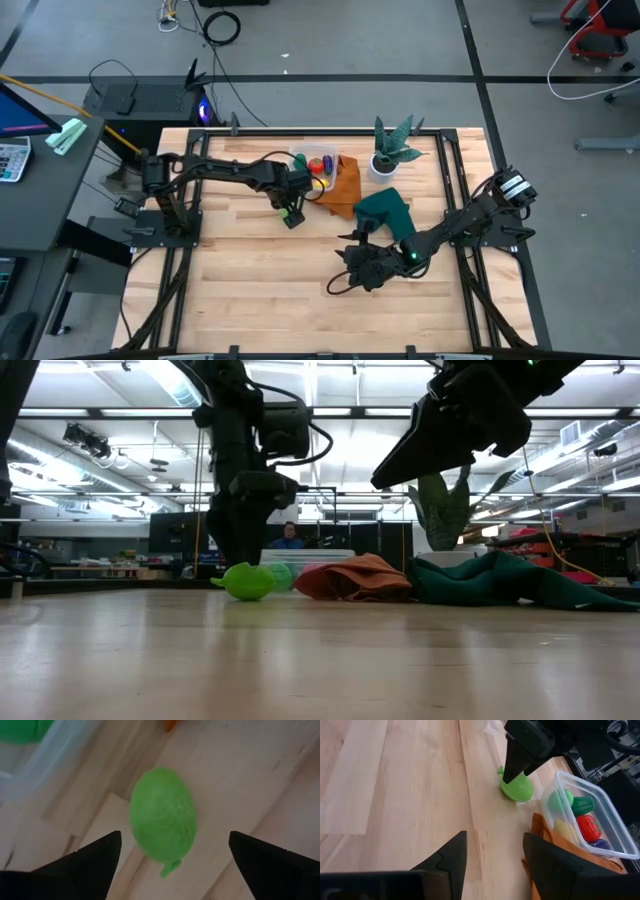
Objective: Pick and placing Produce into tupperware
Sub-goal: Put the green melon into the transparent container
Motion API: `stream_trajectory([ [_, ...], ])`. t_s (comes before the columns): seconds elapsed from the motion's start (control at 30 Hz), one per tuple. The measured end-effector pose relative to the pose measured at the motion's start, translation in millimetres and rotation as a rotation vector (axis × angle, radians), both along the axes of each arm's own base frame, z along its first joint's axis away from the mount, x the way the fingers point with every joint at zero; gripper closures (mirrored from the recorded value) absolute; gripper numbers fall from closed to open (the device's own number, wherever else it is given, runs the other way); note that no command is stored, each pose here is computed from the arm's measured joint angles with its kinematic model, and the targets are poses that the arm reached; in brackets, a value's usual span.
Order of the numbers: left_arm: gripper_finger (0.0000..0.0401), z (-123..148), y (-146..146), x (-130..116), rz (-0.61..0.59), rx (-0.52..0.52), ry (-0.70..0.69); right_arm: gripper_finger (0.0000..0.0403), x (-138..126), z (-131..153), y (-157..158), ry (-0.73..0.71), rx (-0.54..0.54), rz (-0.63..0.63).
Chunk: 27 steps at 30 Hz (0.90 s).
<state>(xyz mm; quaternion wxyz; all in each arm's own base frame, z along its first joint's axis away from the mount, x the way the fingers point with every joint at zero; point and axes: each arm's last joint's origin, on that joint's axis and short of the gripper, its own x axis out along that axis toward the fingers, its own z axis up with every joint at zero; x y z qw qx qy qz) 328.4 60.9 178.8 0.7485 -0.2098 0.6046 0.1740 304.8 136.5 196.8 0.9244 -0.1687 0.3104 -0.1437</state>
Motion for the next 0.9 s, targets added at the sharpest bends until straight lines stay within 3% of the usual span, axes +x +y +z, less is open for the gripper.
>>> stream_trajectory([
  [0.5,0.0003,-28,1,10,-0.003,-0.004,0.043,0.0245,1,1,1,-0.014,0.013,0.001],
  [0.9,0.0045,-36,1,14,0.009,-0.003,0.043,0.0245,1,2,1,-0.024,0.021,0.001],
])
